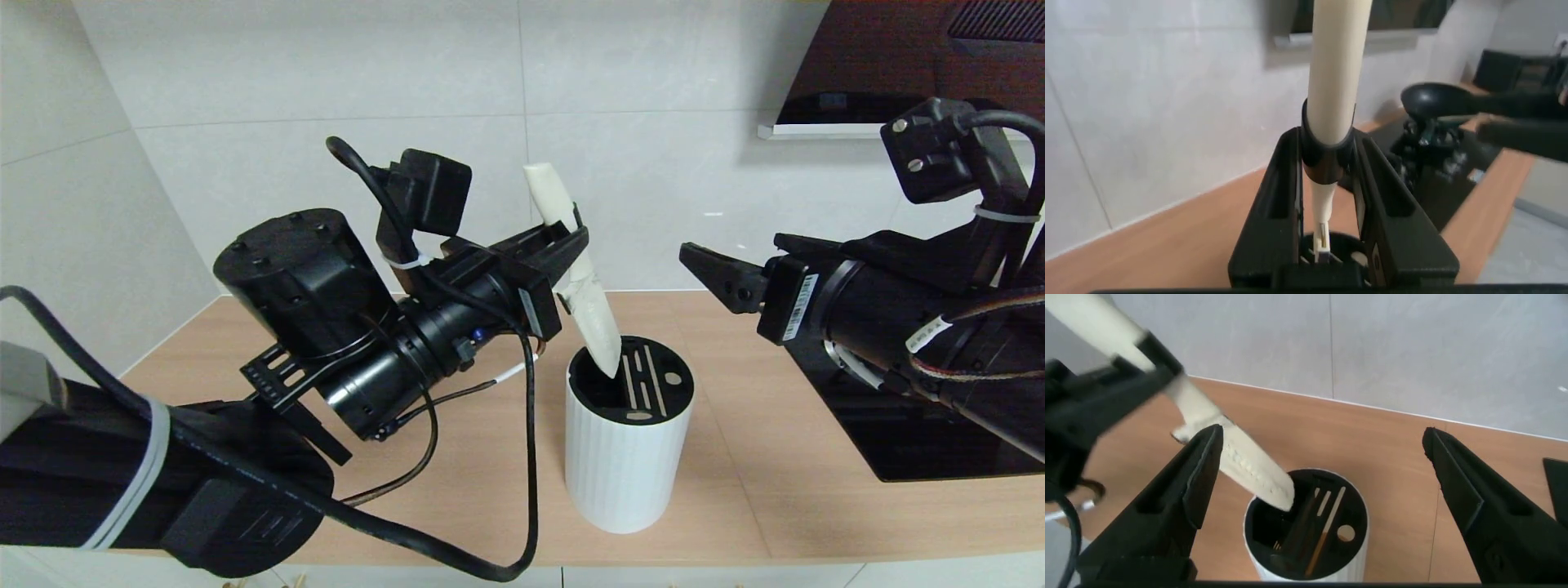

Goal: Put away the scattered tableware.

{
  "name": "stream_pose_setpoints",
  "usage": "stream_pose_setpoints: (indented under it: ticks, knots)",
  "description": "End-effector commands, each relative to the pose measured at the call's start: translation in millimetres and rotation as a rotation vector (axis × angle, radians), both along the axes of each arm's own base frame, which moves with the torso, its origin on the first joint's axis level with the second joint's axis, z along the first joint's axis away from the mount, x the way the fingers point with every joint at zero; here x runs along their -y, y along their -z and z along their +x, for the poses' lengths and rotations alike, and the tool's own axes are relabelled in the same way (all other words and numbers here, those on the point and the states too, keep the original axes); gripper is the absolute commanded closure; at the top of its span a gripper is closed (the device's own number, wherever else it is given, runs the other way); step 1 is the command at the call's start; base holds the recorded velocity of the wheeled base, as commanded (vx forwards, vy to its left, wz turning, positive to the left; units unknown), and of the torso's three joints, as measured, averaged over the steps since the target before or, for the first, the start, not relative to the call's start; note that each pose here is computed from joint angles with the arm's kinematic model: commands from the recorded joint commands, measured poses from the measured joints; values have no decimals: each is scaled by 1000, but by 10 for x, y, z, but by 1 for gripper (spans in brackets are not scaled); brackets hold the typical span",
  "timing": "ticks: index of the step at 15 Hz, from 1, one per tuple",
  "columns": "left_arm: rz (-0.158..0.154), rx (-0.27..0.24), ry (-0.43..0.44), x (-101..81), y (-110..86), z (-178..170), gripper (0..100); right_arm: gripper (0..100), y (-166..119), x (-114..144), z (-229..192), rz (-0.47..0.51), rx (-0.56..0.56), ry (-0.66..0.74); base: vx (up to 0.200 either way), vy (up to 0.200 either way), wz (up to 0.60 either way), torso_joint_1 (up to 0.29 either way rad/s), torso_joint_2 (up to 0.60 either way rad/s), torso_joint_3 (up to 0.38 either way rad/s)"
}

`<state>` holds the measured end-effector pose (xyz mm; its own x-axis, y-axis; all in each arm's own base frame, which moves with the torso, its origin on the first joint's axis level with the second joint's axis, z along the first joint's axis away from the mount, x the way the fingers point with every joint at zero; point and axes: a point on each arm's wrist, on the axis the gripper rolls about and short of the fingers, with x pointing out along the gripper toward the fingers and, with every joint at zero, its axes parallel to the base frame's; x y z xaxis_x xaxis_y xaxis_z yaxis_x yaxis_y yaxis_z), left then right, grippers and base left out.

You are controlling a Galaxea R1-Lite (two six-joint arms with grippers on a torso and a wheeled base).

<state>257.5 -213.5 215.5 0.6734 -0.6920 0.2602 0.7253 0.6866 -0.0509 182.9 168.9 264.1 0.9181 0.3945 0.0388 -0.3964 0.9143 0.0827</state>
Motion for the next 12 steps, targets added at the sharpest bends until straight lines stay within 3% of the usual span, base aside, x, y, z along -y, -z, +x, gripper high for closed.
stream_pose_setpoints:
  ticks: [1, 12]
  knots:
    - [14, -18, 6, 46, 94, 20, 100, 0, 9, -7, 5, -3, -2, 0, 0, 0, 0, 0, 0, 0]
    - [96, -121, 14, 177, 531, 143, 100, 0, 76, -51, 50, -21, -21, 0, 0, 0, 0, 0, 0, 0]
